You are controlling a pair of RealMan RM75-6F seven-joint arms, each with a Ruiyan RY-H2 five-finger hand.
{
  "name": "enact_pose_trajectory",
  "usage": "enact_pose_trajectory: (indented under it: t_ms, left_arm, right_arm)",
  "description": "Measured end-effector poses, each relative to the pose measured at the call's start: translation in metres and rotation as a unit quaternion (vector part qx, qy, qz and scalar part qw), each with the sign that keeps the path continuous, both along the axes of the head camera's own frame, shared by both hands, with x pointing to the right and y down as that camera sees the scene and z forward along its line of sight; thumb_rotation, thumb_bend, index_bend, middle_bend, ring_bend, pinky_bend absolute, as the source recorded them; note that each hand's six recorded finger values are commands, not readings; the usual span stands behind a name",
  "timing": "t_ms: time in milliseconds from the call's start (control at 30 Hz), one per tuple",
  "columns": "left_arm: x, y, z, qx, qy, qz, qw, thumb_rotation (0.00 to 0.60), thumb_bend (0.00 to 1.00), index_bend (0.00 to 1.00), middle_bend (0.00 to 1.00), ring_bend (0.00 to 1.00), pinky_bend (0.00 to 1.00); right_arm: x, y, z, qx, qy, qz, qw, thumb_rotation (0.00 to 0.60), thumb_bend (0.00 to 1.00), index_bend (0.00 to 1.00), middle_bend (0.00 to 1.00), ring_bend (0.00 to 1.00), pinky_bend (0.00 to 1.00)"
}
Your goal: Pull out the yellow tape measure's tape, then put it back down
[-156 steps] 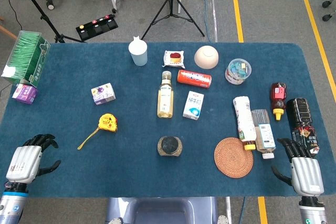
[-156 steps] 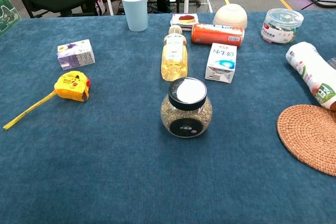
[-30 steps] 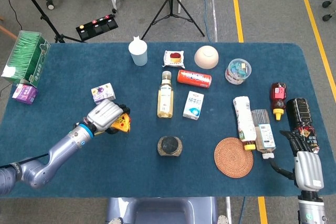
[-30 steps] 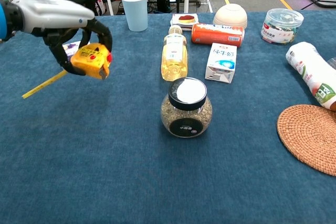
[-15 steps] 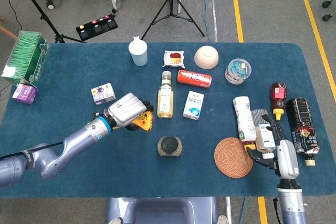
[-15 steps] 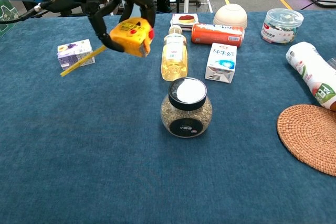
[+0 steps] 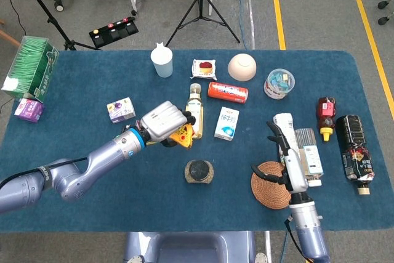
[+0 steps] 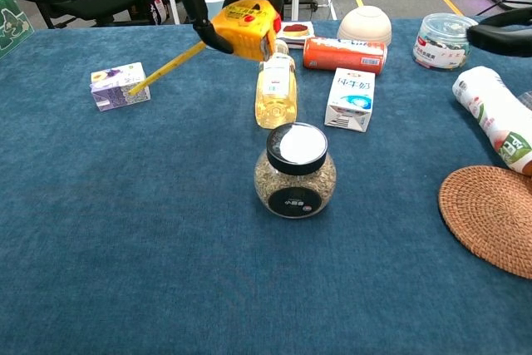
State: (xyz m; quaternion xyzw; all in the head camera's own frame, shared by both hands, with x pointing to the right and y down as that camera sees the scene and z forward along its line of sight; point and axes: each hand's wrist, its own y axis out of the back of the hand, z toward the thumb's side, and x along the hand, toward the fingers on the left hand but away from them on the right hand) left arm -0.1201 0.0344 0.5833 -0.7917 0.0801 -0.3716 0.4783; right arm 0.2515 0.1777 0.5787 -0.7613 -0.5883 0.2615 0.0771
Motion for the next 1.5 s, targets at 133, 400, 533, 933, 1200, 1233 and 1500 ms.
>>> enact_pose_trajectory:
  t_ms: [133,400,533,933,1200,1233,1500]
  left_arm:
    - [0.004,-0.005,-0.003,0.001,-0.001,-0.006,1.0000,0.600,0.29,0.62,0.50,0.47,0.67]
    - [0.010,-0.013,-0.007,-0.007,-0.002,-0.026,0.9996,0.600,0.29,0.62,0.50,0.47,0.67]
    - [0.012,-0.015,-0.007,-0.018,-0.001,-0.037,0.9992,0.600,0.29,0.62,0.50,0.47,0.67]
    - [0.025,-0.018,-0.006,-0.020,-0.005,-0.055,0.9983,0.600,0.29,0.62,0.52,0.50,0.67]
    - [0.034,-0.016,-0.001,-0.013,-0.024,-0.062,0.9977,0.600,0.29,0.62,0.52,0.50,0.67]
    - [0.036,-0.016,-0.001,-0.013,-0.026,-0.062,0.9976,0.600,0.29,0.62,0.52,0.50,0.67]
    - [0.049,-0.014,0.004,-0.008,-0.045,-0.068,0.9966,0.600,0.29,0.62,0.53,0.50,0.67]
  right_arm:
    - [-0.017,-0.006,0.005,-0.007,-0.012,-0.017,0.9998,0.582,0.27,0.00,0.06,0.07,0.16]
    - [-0.048,-0.019,0.021,-0.028,-0.020,-0.045,0.9984,0.583,0.26,0.00,0.05,0.06,0.13]
    - [-0.063,-0.027,0.031,-0.032,-0.013,-0.050,0.9982,0.580,0.26,0.00,0.04,0.05,0.12]
    - [-0.096,-0.045,0.051,-0.044,0.014,-0.033,0.9984,0.583,0.26,0.00,0.02,0.03,0.10]
    - [-0.104,-0.050,0.055,-0.044,0.023,-0.021,0.9986,0.581,0.26,0.00,0.01,0.02,0.10]
    - [-0.105,-0.050,0.055,-0.043,0.023,-0.020,0.9986,0.580,0.26,0.00,0.01,0.02,0.10]
    - [-0.109,-0.053,0.052,-0.036,0.026,-0.011,0.9990,0.578,0.26,0.00,0.00,0.02,0.10]
